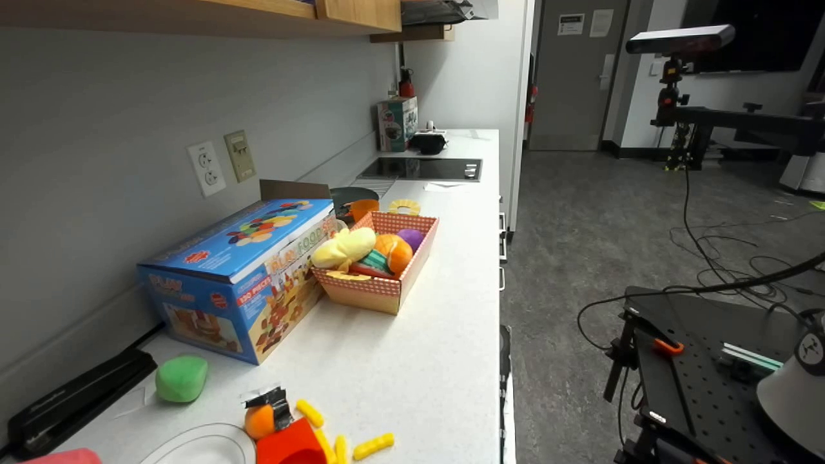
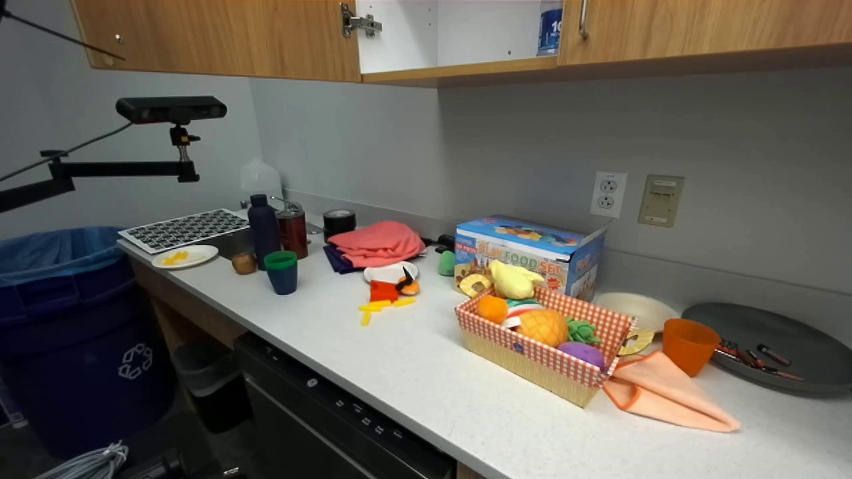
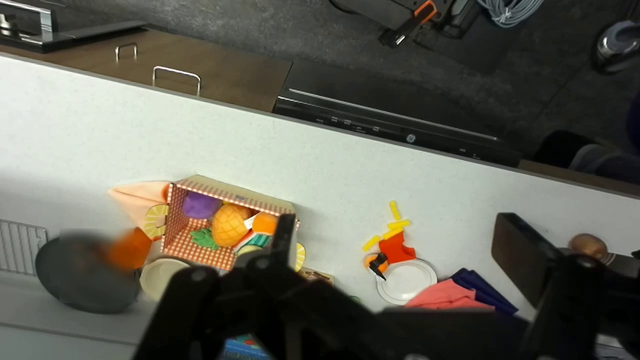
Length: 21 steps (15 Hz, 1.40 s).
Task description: Pick up the banana plush toy from the basket and put it inside the open upper cabinet
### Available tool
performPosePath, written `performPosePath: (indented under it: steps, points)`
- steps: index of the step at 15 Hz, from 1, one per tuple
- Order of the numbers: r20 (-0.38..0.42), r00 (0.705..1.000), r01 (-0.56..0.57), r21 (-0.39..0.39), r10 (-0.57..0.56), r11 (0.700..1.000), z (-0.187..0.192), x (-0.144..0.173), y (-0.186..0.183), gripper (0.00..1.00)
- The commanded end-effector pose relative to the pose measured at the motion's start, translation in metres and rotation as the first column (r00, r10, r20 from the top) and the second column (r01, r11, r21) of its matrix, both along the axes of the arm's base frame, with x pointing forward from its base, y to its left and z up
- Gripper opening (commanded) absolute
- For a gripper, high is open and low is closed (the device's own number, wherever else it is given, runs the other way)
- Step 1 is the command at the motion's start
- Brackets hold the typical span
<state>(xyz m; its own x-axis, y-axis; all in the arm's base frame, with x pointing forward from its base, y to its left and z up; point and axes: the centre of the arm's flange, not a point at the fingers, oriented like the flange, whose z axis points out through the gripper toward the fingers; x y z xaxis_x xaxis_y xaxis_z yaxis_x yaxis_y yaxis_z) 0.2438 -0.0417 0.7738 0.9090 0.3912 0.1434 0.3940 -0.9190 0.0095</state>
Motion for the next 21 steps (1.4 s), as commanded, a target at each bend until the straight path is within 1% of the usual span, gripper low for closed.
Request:
performPosePath:
  steps: [1, 16, 17, 18, 19, 21]
  points:
    - [-0.003, 1.000, 0.000, 0.000, 0.000, 1.000, -0.001, 0.000, 0.000, 1.00]
    - [-0.009, 1.000, -0.004, -0.002, 0.004, 1.000, -0.003, 0.002, 0.000, 1.00]
    - [-0.041, 0.999, 0.004, -0.007, -0.005, 1.000, -0.017, 0.026, -0.004, 1.00]
    - [-0.051, 0.999, -0.005, -0.012, 0.005, 1.000, -0.020, 0.025, 0.004, 1.00]
    - [-0.057, 0.998, -0.026, -0.013, 0.026, 1.000, -0.028, 0.035, 0.001, 1.00]
    - [-0.082, 0.995, -0.061, -0.019, 0.060, 0.998, -0.041, 0.046, 0.012, 1.00]
